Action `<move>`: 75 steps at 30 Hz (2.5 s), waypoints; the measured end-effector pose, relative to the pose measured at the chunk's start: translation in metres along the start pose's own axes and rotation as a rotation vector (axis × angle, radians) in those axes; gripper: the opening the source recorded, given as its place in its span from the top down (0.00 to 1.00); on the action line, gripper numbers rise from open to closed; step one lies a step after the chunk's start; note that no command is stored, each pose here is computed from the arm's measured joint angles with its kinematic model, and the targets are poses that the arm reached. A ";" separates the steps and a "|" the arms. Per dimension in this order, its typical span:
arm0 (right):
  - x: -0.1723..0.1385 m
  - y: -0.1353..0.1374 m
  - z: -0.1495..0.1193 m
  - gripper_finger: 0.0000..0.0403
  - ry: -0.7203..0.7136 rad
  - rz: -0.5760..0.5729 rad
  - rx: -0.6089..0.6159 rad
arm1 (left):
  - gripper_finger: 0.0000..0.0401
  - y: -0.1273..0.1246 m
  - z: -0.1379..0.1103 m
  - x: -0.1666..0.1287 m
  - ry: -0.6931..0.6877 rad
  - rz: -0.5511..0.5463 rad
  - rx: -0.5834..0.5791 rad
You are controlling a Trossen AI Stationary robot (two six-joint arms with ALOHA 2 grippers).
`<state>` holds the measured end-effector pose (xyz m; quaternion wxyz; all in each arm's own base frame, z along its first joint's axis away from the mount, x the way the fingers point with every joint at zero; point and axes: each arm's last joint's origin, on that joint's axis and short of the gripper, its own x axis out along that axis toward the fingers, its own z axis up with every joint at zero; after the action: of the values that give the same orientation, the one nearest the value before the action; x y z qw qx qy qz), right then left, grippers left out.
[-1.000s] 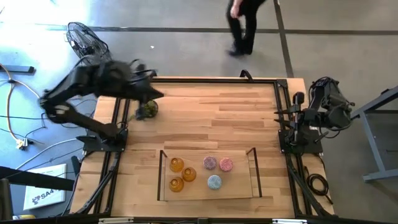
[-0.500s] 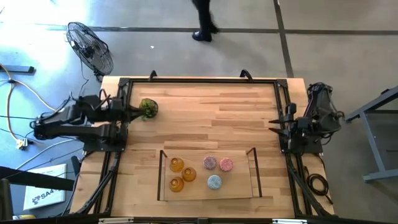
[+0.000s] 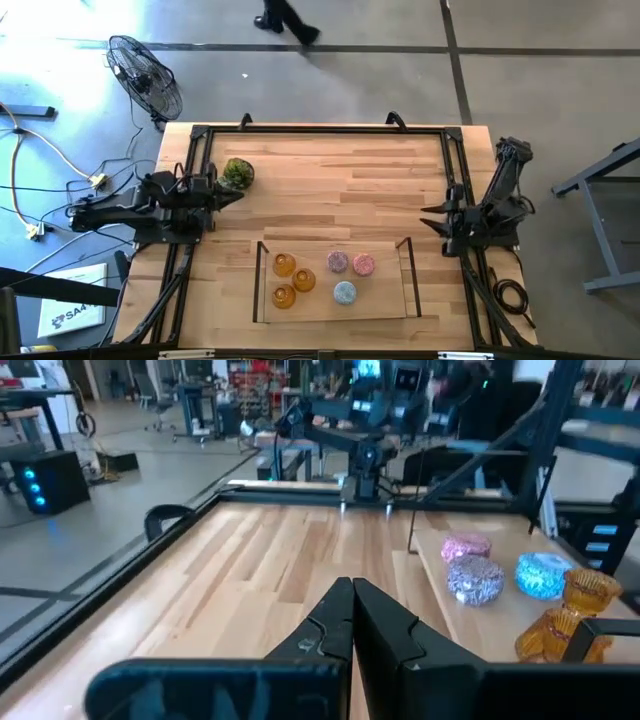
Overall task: Pick & Place candle stick holders
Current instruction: Return to Home Position
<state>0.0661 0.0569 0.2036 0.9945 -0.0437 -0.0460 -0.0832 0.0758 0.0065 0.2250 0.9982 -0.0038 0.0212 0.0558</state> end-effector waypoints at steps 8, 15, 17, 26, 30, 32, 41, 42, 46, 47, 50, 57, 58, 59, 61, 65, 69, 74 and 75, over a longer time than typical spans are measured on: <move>0.007 0.001 -0.021 0.72 0.012 -0.019 0.005 | 1.00 -0.001 -0.034 0.014 0.004 -0.032 -0.003; 0.011 -0.002 -0.024 0.72 0.031 -0.085 -0.023 | 1.00 -0.001 -0.049 0.019 0.032 -0.026 0.022; 0.011 -0.003 -0.026 0.72 0.049 -0.108 -0.048 | 1.00 -0.001 -0.049 0.019 0.032 -0.025 0.030; 0.010 -0.004 -0.041 0.72 0.139 -0.185 -0.097 | 1.00 -0.001 -0.052 0.021 0.063 -0.007 0.089; 0.009 -0.005 -0.047 0.72 0.167 -0.200 -0.092 | 1.00 -0.001 -0.056 0.024 0.115 -0.014 0.175; 0.009 -0.004 -0.047 0.72 0.168 -0.192 -0.088 | 1.00 -0.001 -0.059 0.026 0.151 -0.018 0.212; 0.012 -0.002 -0.045 0.72 0.159 -0.070 -0.148 | 1.00 0.001 -0.064 0.030 0.213 0.058 0.176; 0.012 -0.003 -0.045 0.72 0.161 -0.076 -0.156 | 1.00 0.002 -0.063 0.031 0.210 0.064 0.176; 0.016 -0.005 -0.045 0.72 0.161 -0.075 -0.159 | 1.00 0.003 -0.062 0.031 0.189 0.101 0.176; 0.017 -0.006 -0.045 0.72 0.159 -0.067 -0.155 | 1.00 0.003 -0.062 0.031 0.187 0.111 0.175; 0.020 -0.008 -0.045 0.72 0.155 -0.037 -0.160 | 1.00 0.003 -0.061 0.031 0.183 0.136 0.158; 0.029 -0.019 -0.046 0.72 0.159 -0.075 -0.190 | 1.00 0.003 -0.059 0.032 0.149 0.137 0.101; 0.031 -0.020 -0.046 0.72 0.159 -0.070 -0.189 | 1.00 0.003 -0.059 0.032 0.143 0.134 0.097; 0.032 -0.022 -0.046 0.72 0.160 -0.067 -0.187 | 1.00 0.003 -0.058 0.032 0.138 0.137 0.093; 0.034 -0.026 -0.047 0.72 0.161 -0.084 -0.173 | 1.00 0.004 -0.058 0.032 0.134 0.173 0.067; 0.038 -0.033 -0.048 0.72 0.160 -0.069 -0.138 | 1.00 0.006 -0.057 0.031 0.126 0.245 0.038; 0.040 -0.039 -0.048 0.72 0.168 -0.140 -0.125 | 1.00 0.007 -0.057 0.031 0.121 0.278 0.025; 0.040 -0.043 -0.048 0.72 0.158 -0.213 0.029 | 1.00 0.009 -0.057 0.030 0.110 0.336 -0.032; 0.040 -0.043 -0.048 0.72 0.155 -0.214 0.048 | 1.00 0.009 -0.056 0.030 0.107 0.339 -0.041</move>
<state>0.1026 0.0040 0.1630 0.9813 -0.0080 0.0247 -0.1909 0.1027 0.0180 0.1672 0.9716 -0.0236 0.0737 0.2235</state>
